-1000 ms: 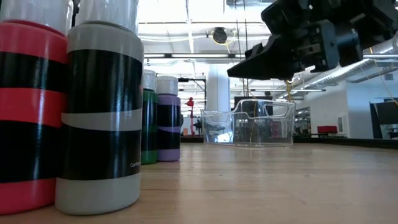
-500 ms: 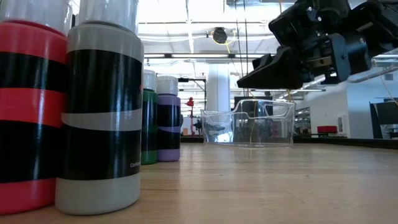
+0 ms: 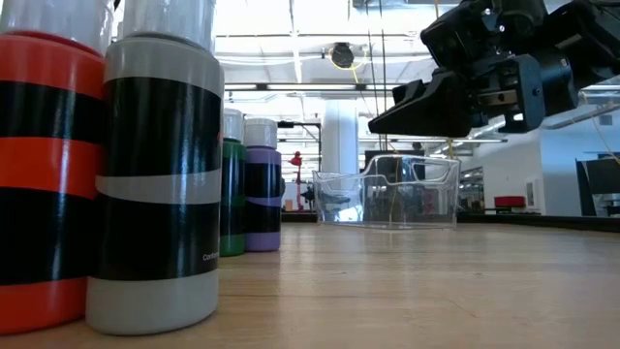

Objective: Pick & Place Paint Supplies
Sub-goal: Put the silver paintbrush into the green cup, then adjust the transparent bin

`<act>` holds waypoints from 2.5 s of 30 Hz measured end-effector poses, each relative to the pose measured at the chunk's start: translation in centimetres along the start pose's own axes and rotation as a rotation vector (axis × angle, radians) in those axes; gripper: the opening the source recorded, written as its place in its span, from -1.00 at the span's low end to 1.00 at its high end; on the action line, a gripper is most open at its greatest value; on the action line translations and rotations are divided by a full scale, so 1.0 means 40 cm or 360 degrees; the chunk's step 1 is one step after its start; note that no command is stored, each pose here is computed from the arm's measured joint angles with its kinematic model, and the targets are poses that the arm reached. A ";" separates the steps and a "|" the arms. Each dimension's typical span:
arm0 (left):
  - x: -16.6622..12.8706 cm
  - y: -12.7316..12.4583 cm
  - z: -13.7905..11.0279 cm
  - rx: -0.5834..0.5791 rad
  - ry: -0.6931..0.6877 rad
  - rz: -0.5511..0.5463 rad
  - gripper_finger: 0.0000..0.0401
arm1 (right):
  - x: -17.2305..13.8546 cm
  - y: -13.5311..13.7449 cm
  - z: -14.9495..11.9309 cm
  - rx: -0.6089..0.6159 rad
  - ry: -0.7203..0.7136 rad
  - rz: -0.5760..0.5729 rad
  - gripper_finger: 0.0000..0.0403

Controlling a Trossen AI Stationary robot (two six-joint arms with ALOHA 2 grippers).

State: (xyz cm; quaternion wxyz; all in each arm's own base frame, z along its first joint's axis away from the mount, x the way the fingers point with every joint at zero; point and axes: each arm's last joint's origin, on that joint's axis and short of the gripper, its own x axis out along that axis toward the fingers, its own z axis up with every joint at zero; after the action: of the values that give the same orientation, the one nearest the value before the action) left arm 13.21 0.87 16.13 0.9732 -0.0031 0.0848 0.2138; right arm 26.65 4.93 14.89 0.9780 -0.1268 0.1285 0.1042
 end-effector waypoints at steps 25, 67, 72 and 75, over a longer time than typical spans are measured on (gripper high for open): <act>-0.137 0.028 0.249 0.0426 -0.0351 -0.0294 -0.95 | -0.006 0.005 -0.017 0.0047 0.0060 0.0024 -0.84; -0.083 0.041 0.013 0.0480 -0.0402 -0.0376 -0.96 | 0.001 -0.135 0.260 -0.0172 0.1475 -0.0235 -0.20; -0.084 0.041 0.016 0.0516 -0.0432 -0.0366 -0.92 | -0.012 -0.162 0.246 -0.0170 0.1574 -0.0164 -0.07; -0.084 0.041 0.016 0.0532 -0.0434 -0.0365 -0.96 | -0.019 -0.192 0.234 -0.0094 0.1589 -0.0078 -0.07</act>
State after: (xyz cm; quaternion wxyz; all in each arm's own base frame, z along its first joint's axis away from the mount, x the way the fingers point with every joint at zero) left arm 9.63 0.99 17.37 0.9805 0.1774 -0.0139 0.0834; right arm 29.84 0.10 25.56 0.7953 -0.1916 0.5750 0.0114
